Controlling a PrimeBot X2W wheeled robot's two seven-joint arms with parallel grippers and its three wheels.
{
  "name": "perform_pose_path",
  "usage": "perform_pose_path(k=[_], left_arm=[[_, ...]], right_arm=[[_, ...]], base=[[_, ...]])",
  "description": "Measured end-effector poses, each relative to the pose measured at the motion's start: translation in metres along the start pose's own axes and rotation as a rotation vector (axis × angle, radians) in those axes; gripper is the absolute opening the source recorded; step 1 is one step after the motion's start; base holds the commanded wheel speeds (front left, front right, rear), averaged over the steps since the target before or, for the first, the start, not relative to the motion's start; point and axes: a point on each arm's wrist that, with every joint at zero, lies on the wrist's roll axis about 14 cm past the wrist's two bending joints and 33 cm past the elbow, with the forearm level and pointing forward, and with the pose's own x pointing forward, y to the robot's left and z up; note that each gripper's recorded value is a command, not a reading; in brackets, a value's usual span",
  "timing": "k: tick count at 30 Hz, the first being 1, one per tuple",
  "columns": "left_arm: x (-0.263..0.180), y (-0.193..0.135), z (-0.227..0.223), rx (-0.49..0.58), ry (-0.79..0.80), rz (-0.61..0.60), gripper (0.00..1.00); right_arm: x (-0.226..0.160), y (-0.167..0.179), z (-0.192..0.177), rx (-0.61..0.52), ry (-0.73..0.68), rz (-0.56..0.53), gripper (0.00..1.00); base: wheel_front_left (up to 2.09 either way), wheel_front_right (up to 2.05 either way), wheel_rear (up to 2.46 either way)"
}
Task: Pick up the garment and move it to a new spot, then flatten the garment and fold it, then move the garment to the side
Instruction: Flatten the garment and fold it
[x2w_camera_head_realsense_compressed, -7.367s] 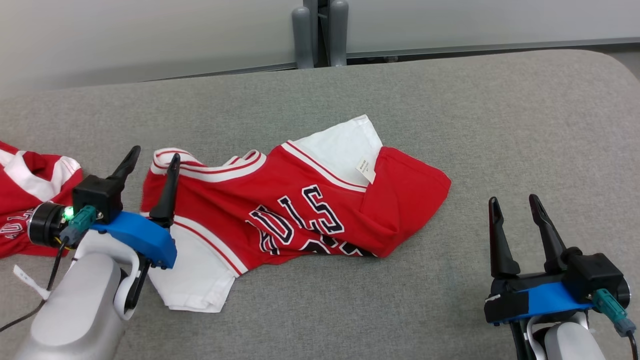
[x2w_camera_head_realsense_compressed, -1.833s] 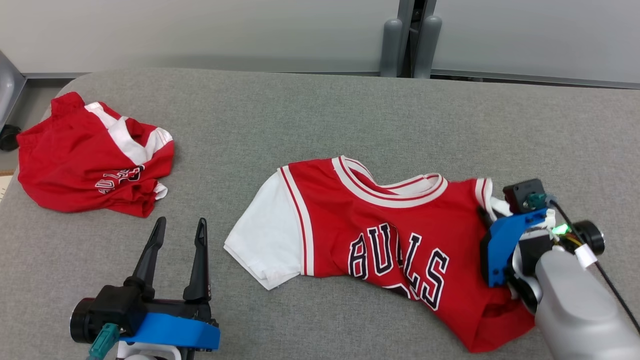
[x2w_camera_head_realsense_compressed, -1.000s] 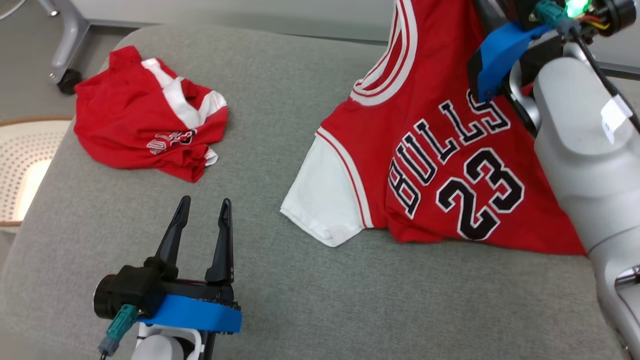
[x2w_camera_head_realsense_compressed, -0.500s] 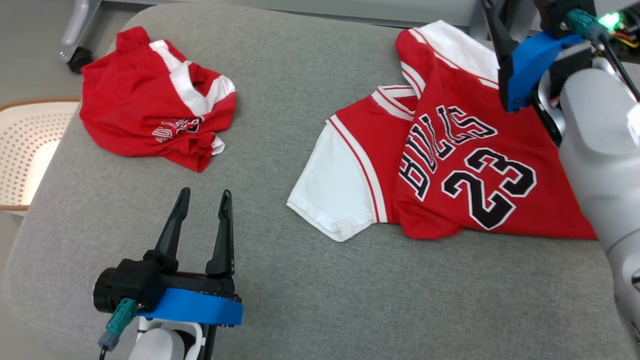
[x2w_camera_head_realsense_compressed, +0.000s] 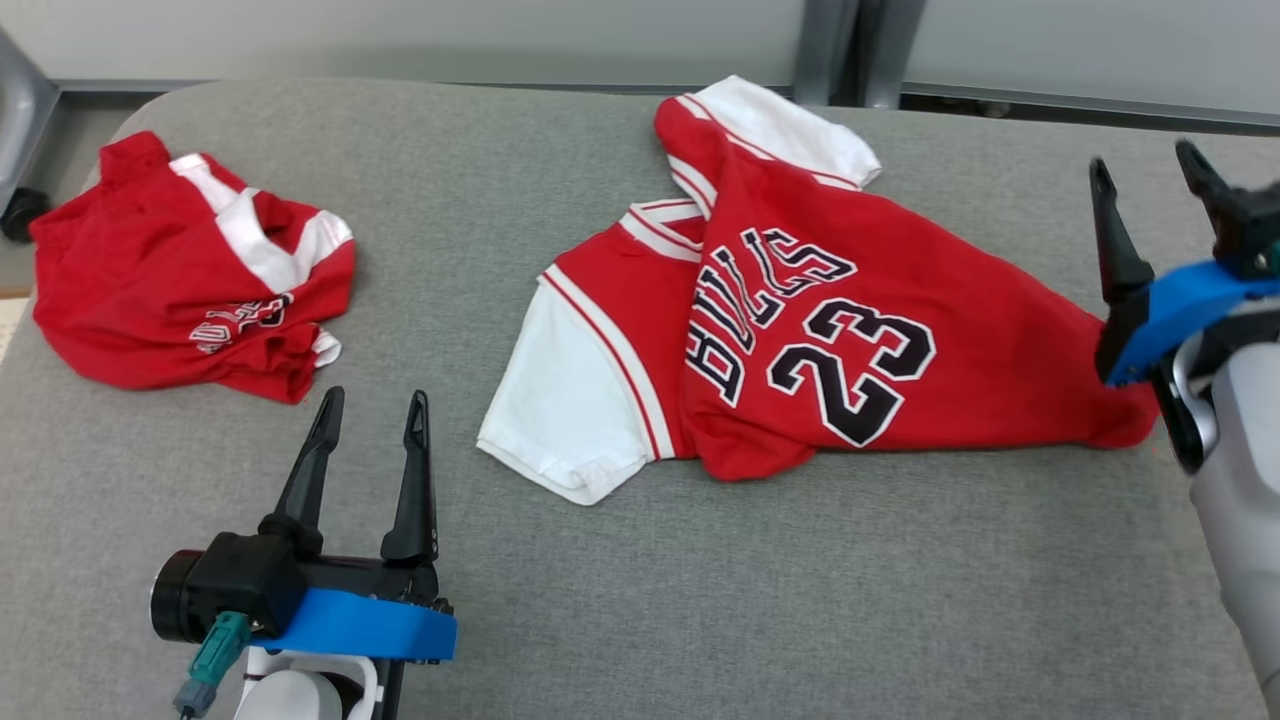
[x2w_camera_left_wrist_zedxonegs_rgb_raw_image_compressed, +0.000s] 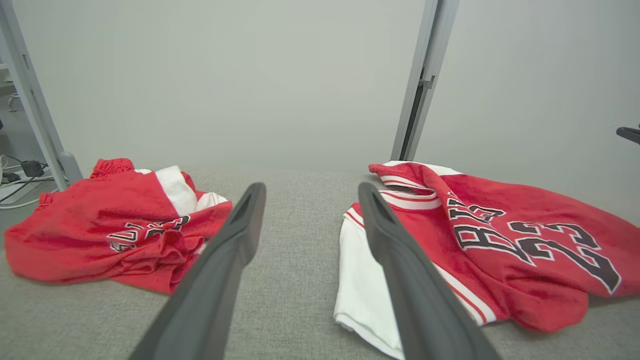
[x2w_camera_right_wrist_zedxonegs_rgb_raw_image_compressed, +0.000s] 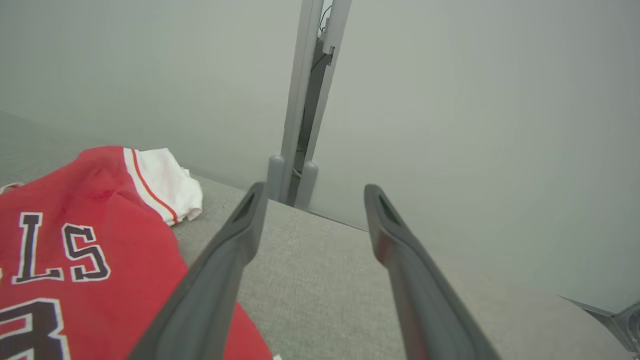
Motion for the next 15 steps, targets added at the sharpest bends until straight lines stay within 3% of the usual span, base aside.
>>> perform_pose_path(k=[6,15], left_arm=[[0.004,-0.011,0.001,-0.004,-0.008,-0.034,1.0],[0.005,-0.008,-0.001,-0.001,-0.002,-0.031,1.0]], right_arm=[[-0.037,-0.018,-0.052,0.036,0.135,-0.065,1.0],[-0.066,-0.009,-0.121,0.109,0.38,-0.081,1.0]], base=[[0.0,0.0,0.0],[0.0,0.0,0.0]])
